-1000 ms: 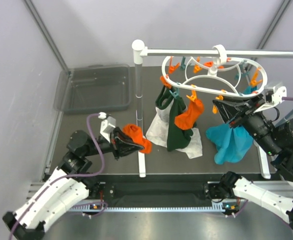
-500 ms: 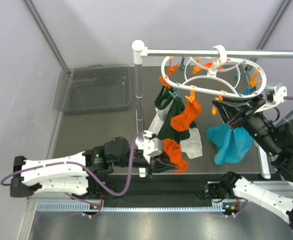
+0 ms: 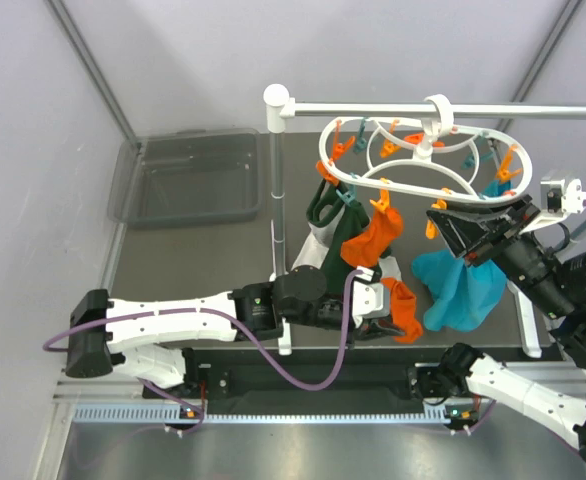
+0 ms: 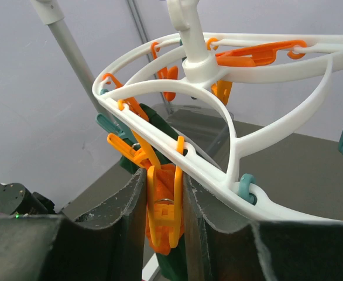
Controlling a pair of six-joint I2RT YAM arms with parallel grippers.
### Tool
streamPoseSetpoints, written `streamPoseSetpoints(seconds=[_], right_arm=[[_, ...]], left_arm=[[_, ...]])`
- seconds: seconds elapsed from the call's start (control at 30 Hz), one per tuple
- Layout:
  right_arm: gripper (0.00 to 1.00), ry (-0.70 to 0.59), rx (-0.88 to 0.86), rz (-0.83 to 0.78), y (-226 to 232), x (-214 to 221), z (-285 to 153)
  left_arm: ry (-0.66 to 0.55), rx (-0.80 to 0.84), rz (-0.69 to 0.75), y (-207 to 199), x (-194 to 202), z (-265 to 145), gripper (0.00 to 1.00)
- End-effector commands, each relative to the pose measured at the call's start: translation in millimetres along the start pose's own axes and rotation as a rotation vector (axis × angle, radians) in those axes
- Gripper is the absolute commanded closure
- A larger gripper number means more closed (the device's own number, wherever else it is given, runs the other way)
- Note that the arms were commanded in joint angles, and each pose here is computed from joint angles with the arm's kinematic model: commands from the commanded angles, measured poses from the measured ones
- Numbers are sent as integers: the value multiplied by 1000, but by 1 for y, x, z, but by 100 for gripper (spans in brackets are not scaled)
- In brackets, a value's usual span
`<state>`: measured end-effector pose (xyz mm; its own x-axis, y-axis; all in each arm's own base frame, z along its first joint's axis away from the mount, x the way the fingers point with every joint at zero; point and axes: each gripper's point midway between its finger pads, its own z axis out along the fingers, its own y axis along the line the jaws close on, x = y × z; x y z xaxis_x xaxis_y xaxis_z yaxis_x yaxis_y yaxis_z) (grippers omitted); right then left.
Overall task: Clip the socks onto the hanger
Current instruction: Clamp the sock onto the hanger.
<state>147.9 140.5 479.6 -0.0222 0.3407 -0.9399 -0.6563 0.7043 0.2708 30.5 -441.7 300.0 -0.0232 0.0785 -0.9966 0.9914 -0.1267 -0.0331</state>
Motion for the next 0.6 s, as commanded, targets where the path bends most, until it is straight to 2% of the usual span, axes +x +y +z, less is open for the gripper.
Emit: streamPoseSetpoints(seconds=[0.0, 0.23, 0.57], right_arm=[[100, 103, -61, 18, 9, 27, -8], [100, 98, -64, 28, 10, 25, -10], [100, 96, -67, 37, 10, 25, -13]], left_arm=[[-172, 25, 88, -2, -59, 5, 100], [-250, 31, 107, 7, -89, 10, 100], [-281, 28, 125, 20, -101, 16, 100]])
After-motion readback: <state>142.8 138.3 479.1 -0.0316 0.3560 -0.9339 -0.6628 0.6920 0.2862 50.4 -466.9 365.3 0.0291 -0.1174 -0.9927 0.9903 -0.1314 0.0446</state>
